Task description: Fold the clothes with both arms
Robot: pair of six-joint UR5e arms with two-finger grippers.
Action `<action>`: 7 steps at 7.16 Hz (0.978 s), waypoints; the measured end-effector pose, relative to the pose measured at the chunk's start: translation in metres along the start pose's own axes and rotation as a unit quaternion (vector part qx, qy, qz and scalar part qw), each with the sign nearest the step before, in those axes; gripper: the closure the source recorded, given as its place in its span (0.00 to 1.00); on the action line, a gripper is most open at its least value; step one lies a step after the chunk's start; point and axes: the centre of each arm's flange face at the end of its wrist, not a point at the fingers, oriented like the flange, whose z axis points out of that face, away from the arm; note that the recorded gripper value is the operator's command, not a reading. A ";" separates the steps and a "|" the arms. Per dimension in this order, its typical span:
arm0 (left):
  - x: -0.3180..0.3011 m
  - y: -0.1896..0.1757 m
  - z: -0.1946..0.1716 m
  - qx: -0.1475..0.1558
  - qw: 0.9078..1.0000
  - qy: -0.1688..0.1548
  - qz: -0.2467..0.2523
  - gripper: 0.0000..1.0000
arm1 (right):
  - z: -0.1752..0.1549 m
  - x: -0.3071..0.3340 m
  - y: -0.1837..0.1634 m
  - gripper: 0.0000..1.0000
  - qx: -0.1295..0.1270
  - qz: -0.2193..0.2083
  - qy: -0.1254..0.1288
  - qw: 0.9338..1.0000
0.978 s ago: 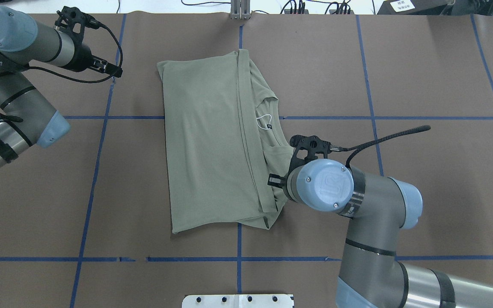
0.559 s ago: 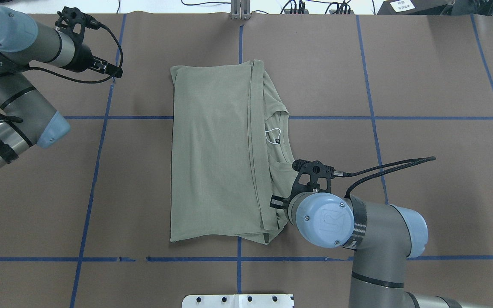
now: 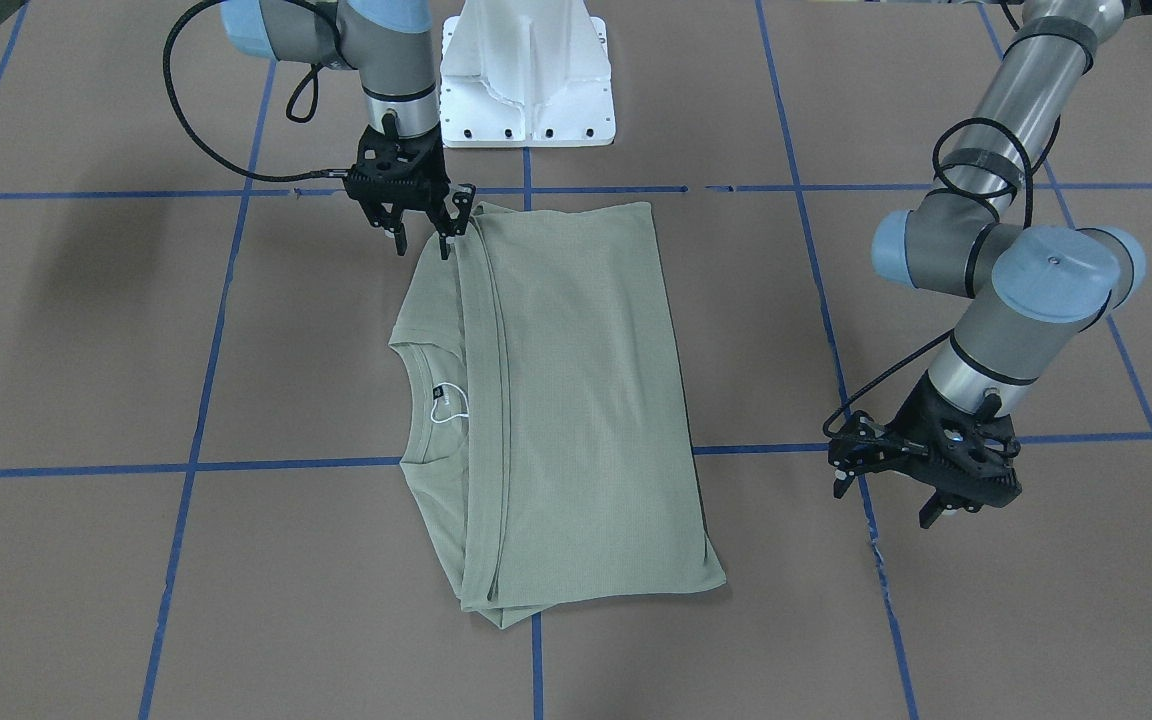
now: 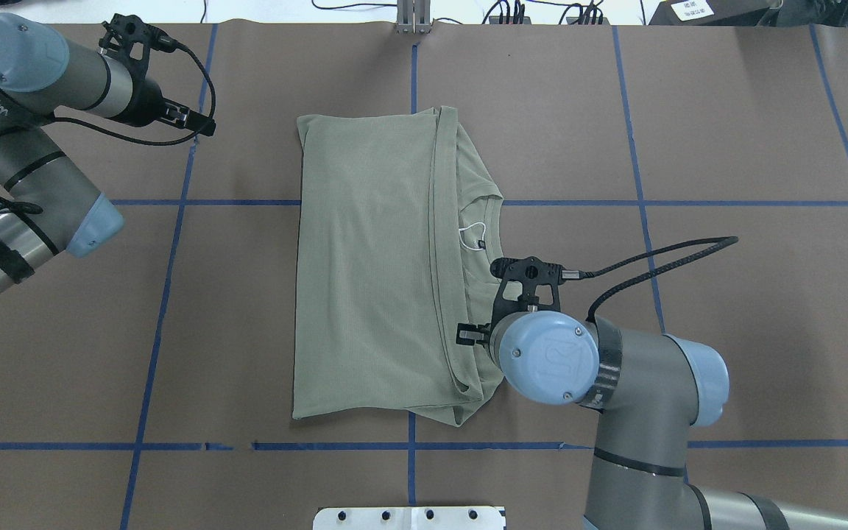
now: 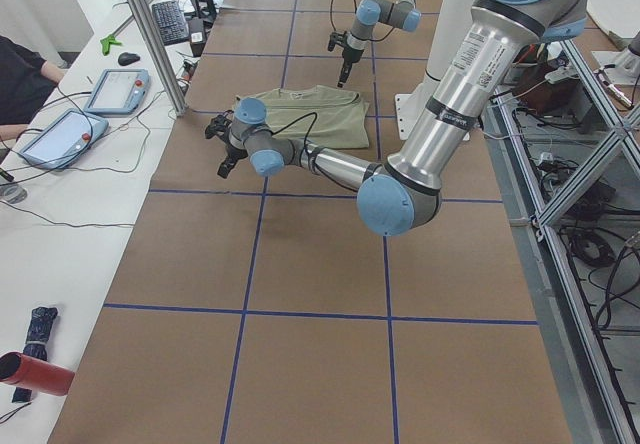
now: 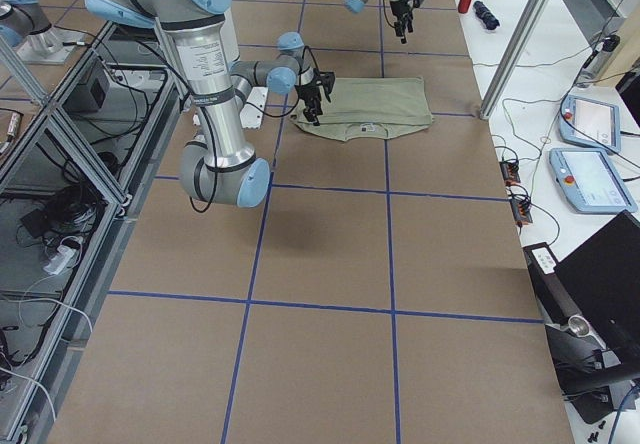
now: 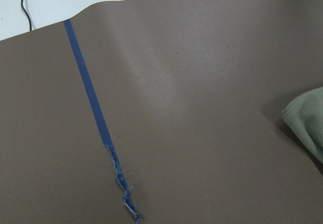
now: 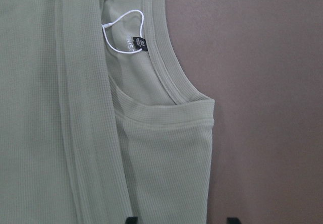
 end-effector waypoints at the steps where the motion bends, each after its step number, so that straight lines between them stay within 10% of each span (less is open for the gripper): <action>1: 0.003 -0.001 -0.003 0.000 1.000 0.006 0.001 0.00 | 0.009 -0.024 -0.026 0.00 -0.011 -0.019 0.014 1.000; 3: 0.017 0.006 -0.018 -0.017 0.998 0.050 -0.014 0.00 | 0.043 -0.076 -0.055 0.00 -0.032 -0.056 0.050 0.997; 7: 0.022 0.022 -0.042 -0.020 0.997 0.075 -0.026 0.00 | 0.074 -0.104 -0.063 0.47 -0.054 -0.102 0.081 0.990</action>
